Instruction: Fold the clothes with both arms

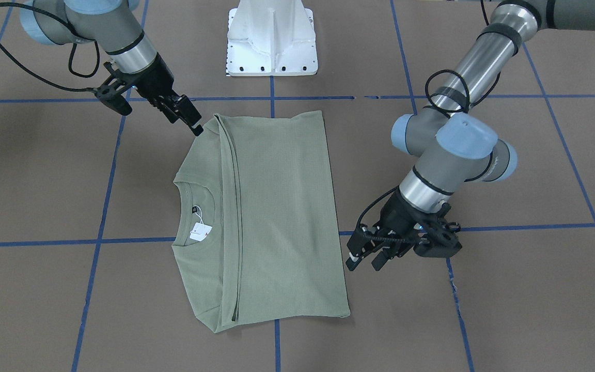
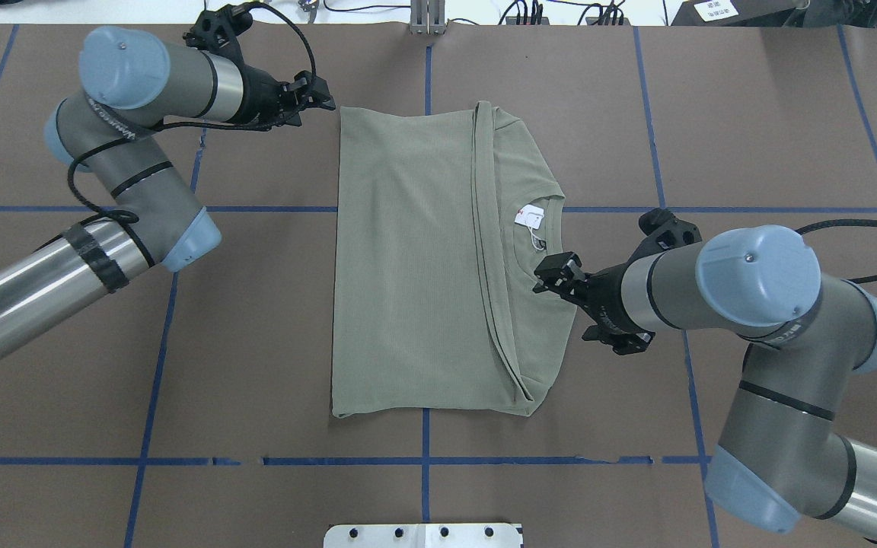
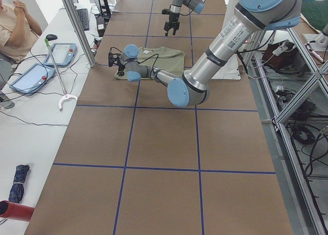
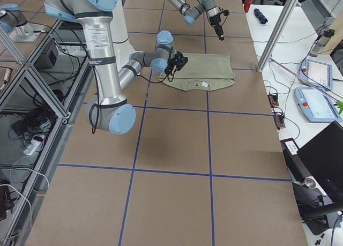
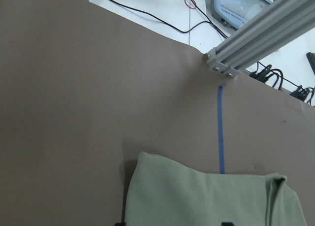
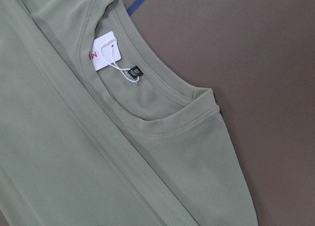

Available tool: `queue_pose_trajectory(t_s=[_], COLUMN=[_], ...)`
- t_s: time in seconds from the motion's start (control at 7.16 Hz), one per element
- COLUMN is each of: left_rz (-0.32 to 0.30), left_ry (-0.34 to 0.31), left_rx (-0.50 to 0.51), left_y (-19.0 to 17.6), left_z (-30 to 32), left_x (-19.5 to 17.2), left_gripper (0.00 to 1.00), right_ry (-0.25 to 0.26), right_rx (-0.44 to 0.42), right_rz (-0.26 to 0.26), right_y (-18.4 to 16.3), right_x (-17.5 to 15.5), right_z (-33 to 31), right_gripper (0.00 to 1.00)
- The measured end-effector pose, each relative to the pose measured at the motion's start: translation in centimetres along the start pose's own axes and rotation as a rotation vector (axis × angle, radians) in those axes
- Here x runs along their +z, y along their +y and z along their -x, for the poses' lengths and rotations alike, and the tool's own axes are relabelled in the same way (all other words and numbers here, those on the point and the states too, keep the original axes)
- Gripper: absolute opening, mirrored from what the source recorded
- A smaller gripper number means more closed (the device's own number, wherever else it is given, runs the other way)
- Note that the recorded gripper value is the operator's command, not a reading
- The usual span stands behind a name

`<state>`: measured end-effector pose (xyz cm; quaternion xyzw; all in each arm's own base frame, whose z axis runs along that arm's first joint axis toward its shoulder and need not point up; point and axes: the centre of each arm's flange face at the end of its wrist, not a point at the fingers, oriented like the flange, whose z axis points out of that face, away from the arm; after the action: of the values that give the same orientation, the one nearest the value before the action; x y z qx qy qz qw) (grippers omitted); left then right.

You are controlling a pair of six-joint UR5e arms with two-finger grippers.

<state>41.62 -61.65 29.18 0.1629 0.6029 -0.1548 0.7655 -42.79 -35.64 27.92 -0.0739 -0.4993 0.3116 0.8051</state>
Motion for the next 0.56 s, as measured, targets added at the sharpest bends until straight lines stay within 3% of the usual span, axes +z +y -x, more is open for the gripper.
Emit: queue_pose_trajectory(t_s=[0.28, 0.56], left_rz=[0.039, 0.048], left_ry=[0.025, 0.015], left_rx=[0.005, 0.002], left_y=[2.6, 3.8], left_z=[0.3, 0.5], left_x=[-5.7, -8.6], left_gripper=[0.71, 0.71], right_ry=[0.091, 0.177], right_rx=[-0.179, -0.362], right_rz=[0.007, 0.023], right_y=[3.9, 6.2], right_x=[1.5, 3.4], right_z=[3.1, 4.6], right_gripper=[1.0, 1.0])
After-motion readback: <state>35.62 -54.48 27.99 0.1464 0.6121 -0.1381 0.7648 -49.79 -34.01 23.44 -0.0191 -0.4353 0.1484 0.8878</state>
